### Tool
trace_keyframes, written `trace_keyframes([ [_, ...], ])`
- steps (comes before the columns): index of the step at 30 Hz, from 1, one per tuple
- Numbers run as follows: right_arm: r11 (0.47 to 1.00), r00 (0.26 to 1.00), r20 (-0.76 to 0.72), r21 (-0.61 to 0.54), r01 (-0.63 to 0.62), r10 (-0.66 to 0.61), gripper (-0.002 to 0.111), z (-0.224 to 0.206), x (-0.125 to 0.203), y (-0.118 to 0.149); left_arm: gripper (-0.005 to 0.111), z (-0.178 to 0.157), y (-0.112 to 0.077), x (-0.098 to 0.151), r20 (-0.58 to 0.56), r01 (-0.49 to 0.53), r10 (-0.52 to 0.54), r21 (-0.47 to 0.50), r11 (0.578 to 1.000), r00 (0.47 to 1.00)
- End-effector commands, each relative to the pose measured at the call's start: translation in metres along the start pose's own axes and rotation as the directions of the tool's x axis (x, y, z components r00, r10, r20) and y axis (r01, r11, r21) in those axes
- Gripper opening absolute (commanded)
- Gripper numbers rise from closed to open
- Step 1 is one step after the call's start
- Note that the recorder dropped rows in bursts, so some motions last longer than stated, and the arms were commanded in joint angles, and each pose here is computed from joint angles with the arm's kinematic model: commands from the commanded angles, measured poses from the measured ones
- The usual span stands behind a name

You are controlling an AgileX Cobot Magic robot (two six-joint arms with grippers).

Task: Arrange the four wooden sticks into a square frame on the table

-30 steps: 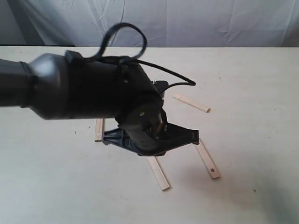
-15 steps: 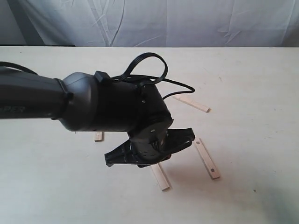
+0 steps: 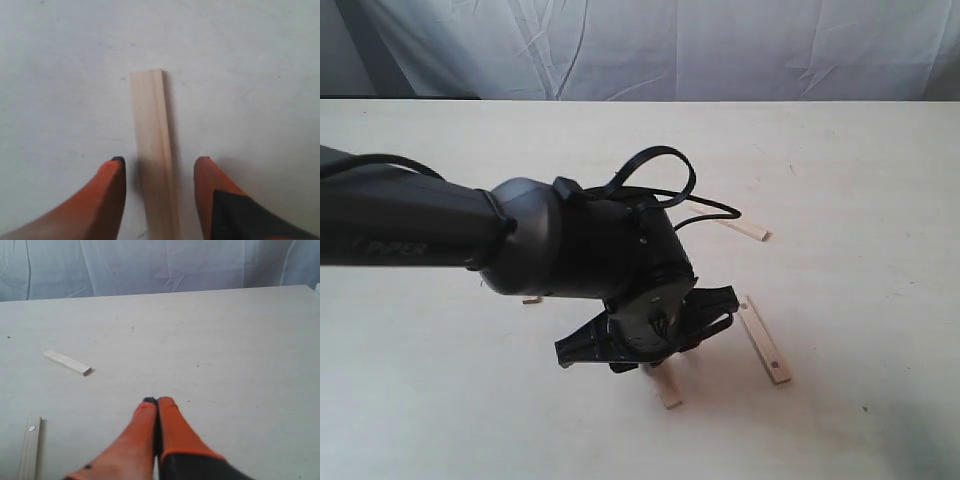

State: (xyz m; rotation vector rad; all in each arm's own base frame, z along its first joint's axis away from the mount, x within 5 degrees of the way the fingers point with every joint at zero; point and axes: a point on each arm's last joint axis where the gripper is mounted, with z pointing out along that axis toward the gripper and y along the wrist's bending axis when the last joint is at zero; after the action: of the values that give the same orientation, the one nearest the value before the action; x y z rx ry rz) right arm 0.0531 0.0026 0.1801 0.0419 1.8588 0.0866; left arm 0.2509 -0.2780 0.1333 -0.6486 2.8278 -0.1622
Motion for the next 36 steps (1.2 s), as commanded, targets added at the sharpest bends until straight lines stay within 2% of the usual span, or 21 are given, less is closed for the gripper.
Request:
trace_keyframes([
  [1, 1.0, 1.0, 0.019, 0.004, 0.001, -0.001, 0.0, 0.0, -0.001, 0.0, 0.043, 0.006, -0.001, 0.003, -0.015, 0.006, -0.006, -0.007, 1.0, 1.0],
  [7, 1.0, 1.0, 0.019, 0.004, 0.001, -0.001, 0.0, 0.0, -0.001, 0.0, 0.04, 0.009, 0.0, 0.004, -0.016, -0.007, 0.007, -0.018, 1.0, 1.0],
  [15, 1.0, 1.0, 0.019, 0.004, 0.001, -0.001, 0.0, 0.0, -0.001, 0.0, 0.017, 0.018, 0.002, 0.007, -0.04, -0.034, 0.032, -0.054, 0.998, 0.999],
  [17, 1.0, 1.0, 0.019, 0.004, 0.001, -0.001, 0.0, 0.0, -0.001, 0.0, 0.008, 0.012, 0.0, 0.005, -0.031, -0.068, 0.067, -0.035, 0.997, 0.997],
  [19, 1.0, 1.0, 0.019, 0.004, 0.001, -0.001, 0.0, 0.0, -0.001, 0.0, 0.0, 0.003, -0.005, -0.002, -0.002, -0.149, 0.149, -0.004, 0.989, 0.989],
  [20, 1.0, 1.0, 0.019, 0.004, 0.001, -0.001, 0.0, 0.0, -0.001, 0.0, 0.0, -0.004, -0.008, -0.006, 0.019, -0.192, 0.192, 0.013, 0.981, 0.981],
  [23, 1.0, 1.0, 0.019, 0.004, 0.001, -0.001, 0.0, 0.0, -0.001, 0.0, 0.0, -0.024, -0.016, -0.027, 0.097, -0.326, 0.321, 0.049, 0.944, 0.942],
  [27, 1.0, 1.0, 0.019, 0.004, 0.001, -0.001, 0.0, 0.0, -0.001, 0.0, 0.0, -0.054, -0.022, -0.067, 0.198, -0.469, 0.448, 0.07, 0.881, 0.872],
  [32, 1.0, 1.0, 0.019, 0.004, 0.001, -0.001, 0.0, 0.0, -0.001, 0.0, 0.0, -0.077, -0.02, -0.119, 0.219, -0.577, 0.551, 0.082, 0.812, 0.806],
  [36, 1.0, 1.0, 0.019, 0.003, -0.002, 0.002, 0.0, 0.0, -0.001, 0.0, 0.0, -0.072, -0.013, -0.151, 0.189, -0.632, 0.608, 0.114, 0.767, 0.771],
])
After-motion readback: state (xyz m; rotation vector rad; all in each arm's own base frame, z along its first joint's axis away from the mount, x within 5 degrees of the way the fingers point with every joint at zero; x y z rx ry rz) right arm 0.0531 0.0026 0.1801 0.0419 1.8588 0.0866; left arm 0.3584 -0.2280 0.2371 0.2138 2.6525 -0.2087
